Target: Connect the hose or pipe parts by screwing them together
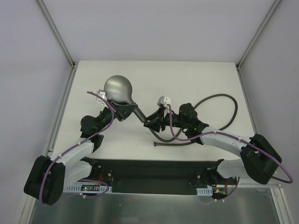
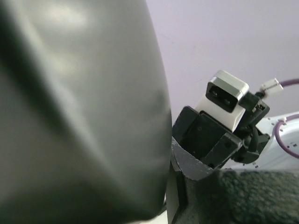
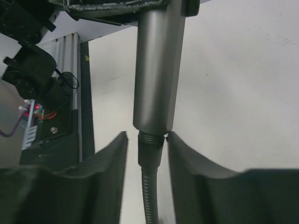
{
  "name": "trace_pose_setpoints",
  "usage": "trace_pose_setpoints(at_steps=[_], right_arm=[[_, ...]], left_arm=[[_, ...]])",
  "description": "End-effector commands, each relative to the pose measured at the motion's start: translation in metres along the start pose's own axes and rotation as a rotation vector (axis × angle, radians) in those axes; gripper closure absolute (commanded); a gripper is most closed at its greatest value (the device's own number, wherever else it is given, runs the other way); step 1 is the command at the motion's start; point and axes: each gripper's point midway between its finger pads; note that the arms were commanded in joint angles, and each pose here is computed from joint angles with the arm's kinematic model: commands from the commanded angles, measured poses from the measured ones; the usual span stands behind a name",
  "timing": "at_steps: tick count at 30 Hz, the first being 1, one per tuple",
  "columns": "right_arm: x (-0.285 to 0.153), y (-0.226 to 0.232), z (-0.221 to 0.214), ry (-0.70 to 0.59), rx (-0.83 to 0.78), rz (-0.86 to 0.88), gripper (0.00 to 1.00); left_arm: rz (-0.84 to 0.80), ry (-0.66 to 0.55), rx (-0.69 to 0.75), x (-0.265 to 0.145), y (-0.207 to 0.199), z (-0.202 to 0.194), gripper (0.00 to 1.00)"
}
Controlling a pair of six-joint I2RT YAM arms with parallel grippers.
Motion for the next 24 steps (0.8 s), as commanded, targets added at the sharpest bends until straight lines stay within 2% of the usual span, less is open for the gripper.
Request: trace_pose_setpoints(at_steps=[1, 2, 4, 6, 7, 8, 9, 10, 12, 13, 19, 24], right_arm=[[-0.017, 0.015, 0.027, -0.057, -0.011, 0.059, 0.5], [-0.019, 0.012, 0.026, -0.035, -0.019, 0.036, 0.28], [-0.026, -0.004, 0.015, 0.021, -0.036, -0.094, 0.19], [-0.033, -0.01, 0.011, 0.045, -0.072, -0.174, 0.18], [-0.037, -0.024, 0.008, 0.073, -0.09, -0.278, 0.17], [-0.036, -0.018, 0.007, 0.088, -0.114, -0.287, 0.17], [-0.036, -0.018, 0.006, 0.116, -0.176, -0.307, 0.17], [-0.042, -0.032, 0.005, 0.154, -0.215, -0.415, 0.17], [-0.034, -0.021, 0.009, 0.198, -0.305, -0.431, 0.17], [-0.038, -0.031, 0.011, 0.237, -0.364, -0.508, 0.17], [-0.022, -0.033, 0.027, 0.307, -0.5, -0.667, 0.17], [0.003, -0.029, 0.024, 0.37, -0.604, -0.687, 0.16]], left_arm=[[-0.163, -0.061, 0.172, 0.008, -0.049, 0.024, 1.0], [-0.119, -0.064, 0.161, 0.009, -0.041, 0.026, 1.0], [-0.096, -0.08, 0.184, 0.009, -0.042, 0.031, 1.0], [-0.065, -0.115, 0.18, 0.007, -0.039, 0.035, 1.0], [-0.046, -0.128, 0.181, 0.006, -0.037, 0.038, 1.0], [0.001, -0.132, 0.167, 0.005, -0.029, 0.038, 1.0], [0.018, -0.149, 0.168, 0.004, -0.03, 0.042, 1.0], [0.035, -0.155, 0.178, 0.003, -0.029, 0.043, 1.0], [0.083, -0.182, 0.167, 0.001, -0.025, 0.049, 1.0], [0.088, -0.186, 0.165, 0.0, -0.026, 0.049, 1.0], [0.151, -0.203, 0.105, -0.001, -0.024, 0.053, 1.0], [0.175, -0.208, 0.064, -0.001, -0.028, 0.056, 1.0]])
Point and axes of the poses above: each gripper's point midway between its finger pads, its own x axis out along the fingers, its own y axis along the line the jaws close on, z = x × y, and after that the axes turned 15 degrees about -x, right-handed
